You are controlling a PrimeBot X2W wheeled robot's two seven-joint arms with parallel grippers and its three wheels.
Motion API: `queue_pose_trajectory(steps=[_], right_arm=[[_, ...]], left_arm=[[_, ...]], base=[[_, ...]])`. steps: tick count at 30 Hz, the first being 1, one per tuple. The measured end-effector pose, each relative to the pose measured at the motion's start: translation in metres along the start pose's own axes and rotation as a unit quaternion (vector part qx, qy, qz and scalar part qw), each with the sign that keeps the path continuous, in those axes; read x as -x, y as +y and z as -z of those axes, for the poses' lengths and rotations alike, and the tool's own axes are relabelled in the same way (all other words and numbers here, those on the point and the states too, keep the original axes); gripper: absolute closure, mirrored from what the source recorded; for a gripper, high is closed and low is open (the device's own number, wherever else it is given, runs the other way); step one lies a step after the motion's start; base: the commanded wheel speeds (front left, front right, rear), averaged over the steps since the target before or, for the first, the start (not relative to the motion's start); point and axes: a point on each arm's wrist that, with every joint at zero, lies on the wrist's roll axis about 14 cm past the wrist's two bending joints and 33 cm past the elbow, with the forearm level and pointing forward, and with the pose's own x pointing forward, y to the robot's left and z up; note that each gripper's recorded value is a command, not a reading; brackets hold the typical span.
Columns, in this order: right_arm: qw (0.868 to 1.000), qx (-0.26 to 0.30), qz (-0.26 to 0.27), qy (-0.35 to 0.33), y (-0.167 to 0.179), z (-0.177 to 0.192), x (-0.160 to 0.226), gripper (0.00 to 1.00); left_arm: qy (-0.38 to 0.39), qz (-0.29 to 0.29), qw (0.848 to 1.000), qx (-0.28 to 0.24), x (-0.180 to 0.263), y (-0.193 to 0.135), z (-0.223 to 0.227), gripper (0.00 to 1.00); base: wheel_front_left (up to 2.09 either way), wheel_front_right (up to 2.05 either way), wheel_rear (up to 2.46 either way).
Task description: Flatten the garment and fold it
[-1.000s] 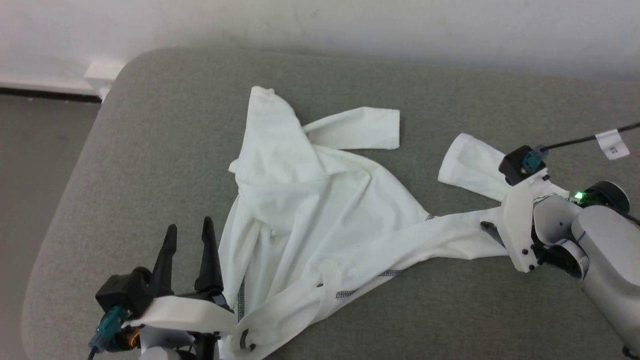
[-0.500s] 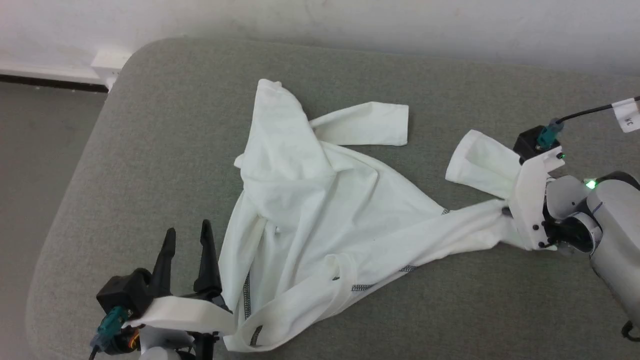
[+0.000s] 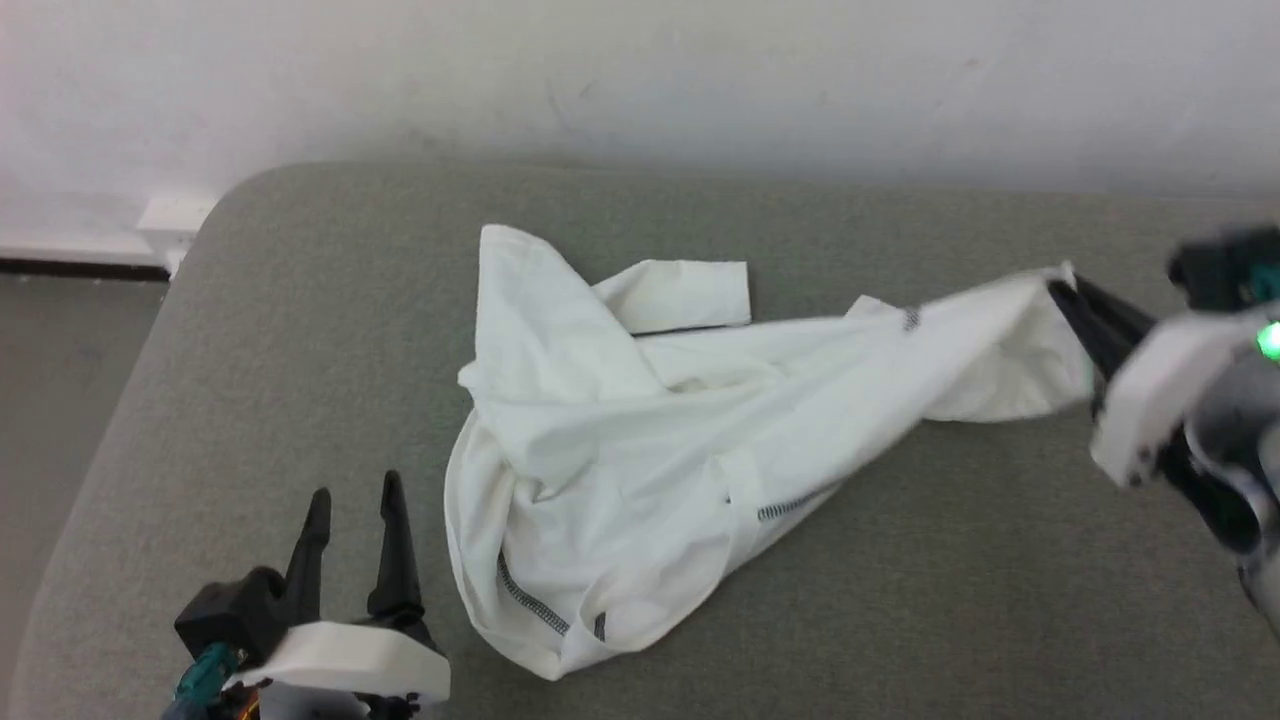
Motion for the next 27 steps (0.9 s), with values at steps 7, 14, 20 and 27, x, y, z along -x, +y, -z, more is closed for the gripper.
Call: queue_pose_trajectory(steps=[7,14,20,27], right_arm=[[0.989,-0.092,0.113,0.031,-0.041,0.097,0.103,1.00],[0.955,-0.184,0.226,0.060,-0.045,0.175,0.189,1.00],[0.934,-0.213,0.279,0.065,-0.045,0.196,0.222,0.00],[0.944,-0.183,0.269,-0.061,-0.069,0.107,0.191,0.00]], left_arm=[[0.013,0.023,1.000,-0.003,0.002,-0.012,0.003,0.00],[0.015,0.048,0.999,-0.005,0.001,-0.026,-0.001,0.00],[0.020,0.050,0.999,-0.008,0.006,-0.026,0.000,0.00],[0.024,0.048,0.999,-0.008,0.006,-0.027,0.001,0.00]], base=[[0.00,0.00,0.00],[0.00,0.00,0.00],[0.00,0.00,0.00],[0.00,0.00,0.00]])
